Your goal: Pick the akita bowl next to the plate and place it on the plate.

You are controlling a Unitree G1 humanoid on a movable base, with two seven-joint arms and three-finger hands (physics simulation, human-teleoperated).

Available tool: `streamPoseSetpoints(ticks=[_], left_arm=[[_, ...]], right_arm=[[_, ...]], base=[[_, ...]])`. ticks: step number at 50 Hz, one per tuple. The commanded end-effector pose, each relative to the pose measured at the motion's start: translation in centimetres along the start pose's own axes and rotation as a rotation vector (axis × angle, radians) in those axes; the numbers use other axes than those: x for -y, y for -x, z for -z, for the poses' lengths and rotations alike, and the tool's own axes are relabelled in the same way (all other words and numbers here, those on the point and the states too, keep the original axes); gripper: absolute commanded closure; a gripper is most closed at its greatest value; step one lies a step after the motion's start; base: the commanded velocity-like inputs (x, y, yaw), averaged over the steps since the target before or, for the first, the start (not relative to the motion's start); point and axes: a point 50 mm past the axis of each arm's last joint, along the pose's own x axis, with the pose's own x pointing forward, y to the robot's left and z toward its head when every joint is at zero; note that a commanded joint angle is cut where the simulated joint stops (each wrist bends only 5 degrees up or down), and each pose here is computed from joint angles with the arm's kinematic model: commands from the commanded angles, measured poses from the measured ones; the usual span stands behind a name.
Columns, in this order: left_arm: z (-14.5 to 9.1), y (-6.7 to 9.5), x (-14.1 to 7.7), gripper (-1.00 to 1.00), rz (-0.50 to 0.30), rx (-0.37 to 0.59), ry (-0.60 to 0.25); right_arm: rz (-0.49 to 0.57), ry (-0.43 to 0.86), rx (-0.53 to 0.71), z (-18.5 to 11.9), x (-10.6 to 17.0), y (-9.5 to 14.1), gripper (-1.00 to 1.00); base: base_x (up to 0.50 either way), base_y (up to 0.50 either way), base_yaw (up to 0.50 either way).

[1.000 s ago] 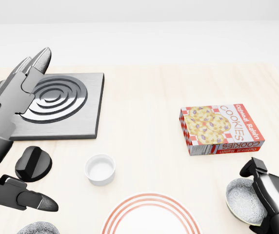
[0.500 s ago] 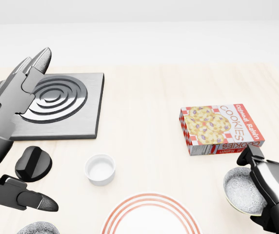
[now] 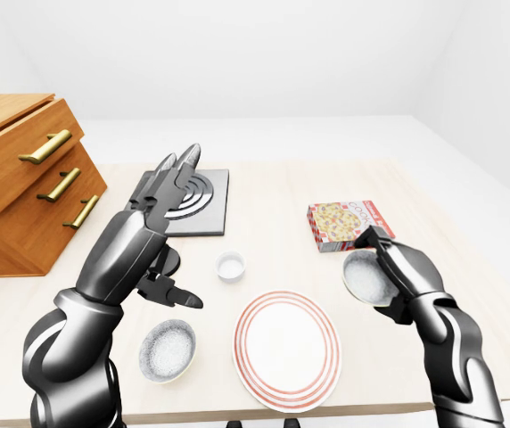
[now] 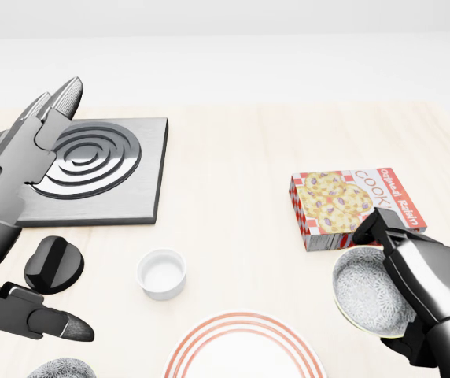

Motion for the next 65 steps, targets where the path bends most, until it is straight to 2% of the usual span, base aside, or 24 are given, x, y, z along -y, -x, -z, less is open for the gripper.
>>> streamPoseSetpoints(ticks=[1, 14, 22, 30, 53, 65], left_arm=[[0.1, 0.0, 0.0, -1.0, 0.0, -0.003, 0.005], [-0.1, 0.0, 0.0, -1.0, 0.0, 0.002, -0.005], [-0.1, 0.0, -0.1, -1.0, 0.001, 0.004, -0.008], [-0.1, 0.0, 0.0, -1.0, 0.001, 0.001, -0.003], [-0.1, 0.0, 0.0, -1.0, 0.001, 0.002, -0.004], [0.1, 0.0, 0.0, -1.0, 0.0, -0.005, 0.005]], right_arm=[[0.012, -0.127, 0.175, -3.4, 2.1, 1.6, 1.0], [0.031, -0.109, 0.285, -6.0, 3.9, 2.8, 1.0], [0.031, -0.106, 0.295, -6.2, 4.1, 3.1, 1.0], [0.03, -0.111, 0.318, -7.0, 4.9, 4.4, 1.0], [0.215, -0.178, 0.373, -9.1, 8.2, 8.1, 1.0], [0.24, -0.162, 0.427, -10.5, 8.5, 8.3, 1.0]], base=[[0.0, 0.0, 0.0], [0.0, 0.0, 0.0], [0.0, 0.0, 0.0], [0.0, 0.0, 0.0], [0.0, 0.0, 0.0], [0.0, 0.0, 0.0]])
